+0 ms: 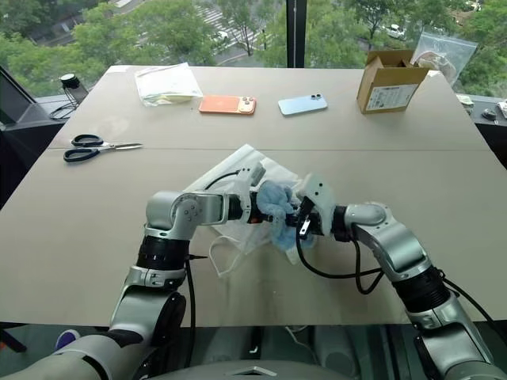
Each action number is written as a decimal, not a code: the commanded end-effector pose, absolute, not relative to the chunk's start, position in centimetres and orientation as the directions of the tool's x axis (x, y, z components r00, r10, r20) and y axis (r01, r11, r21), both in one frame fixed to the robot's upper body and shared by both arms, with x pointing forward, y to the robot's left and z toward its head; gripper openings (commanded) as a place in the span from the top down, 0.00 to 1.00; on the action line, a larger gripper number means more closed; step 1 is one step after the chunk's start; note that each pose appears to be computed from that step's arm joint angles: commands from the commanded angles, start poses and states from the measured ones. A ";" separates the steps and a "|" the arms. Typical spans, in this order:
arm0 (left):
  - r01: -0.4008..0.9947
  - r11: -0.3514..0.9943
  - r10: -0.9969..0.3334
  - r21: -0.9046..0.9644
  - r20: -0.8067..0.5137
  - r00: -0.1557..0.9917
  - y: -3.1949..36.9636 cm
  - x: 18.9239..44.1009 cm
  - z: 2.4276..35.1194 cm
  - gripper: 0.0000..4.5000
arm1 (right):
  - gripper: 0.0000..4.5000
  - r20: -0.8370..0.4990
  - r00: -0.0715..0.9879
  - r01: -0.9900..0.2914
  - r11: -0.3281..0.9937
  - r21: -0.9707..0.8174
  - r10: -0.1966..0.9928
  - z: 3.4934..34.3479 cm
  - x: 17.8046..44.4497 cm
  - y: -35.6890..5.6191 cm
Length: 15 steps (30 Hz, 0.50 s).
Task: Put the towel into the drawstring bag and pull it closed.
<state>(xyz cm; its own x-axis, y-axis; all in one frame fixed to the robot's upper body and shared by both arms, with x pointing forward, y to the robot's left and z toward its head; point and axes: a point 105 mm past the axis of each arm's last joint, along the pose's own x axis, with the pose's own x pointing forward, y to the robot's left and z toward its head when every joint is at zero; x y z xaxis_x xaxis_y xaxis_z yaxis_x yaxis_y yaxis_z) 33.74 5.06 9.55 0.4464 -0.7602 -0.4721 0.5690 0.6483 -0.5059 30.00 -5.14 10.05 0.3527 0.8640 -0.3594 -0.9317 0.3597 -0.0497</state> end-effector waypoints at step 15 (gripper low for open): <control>0.778 0.466 -0.884 -0.421 -0.258 0.390 3.9 30.9 17.3 1.00 | 0.98 -0.476 0.367 -0.898 0.439 0.044 0.799 8.8 31.8 -3.7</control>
<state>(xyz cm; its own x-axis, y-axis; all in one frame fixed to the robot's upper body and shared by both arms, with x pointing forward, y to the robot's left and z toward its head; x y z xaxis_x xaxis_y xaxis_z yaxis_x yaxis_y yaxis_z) 31.92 5.18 16.71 0.4353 -0.8572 -0.2751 0.7267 0.5149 -0.4548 31.64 -3.62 9.37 0.3652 0.8013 -0.4738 -0.9224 0.3801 -0.0682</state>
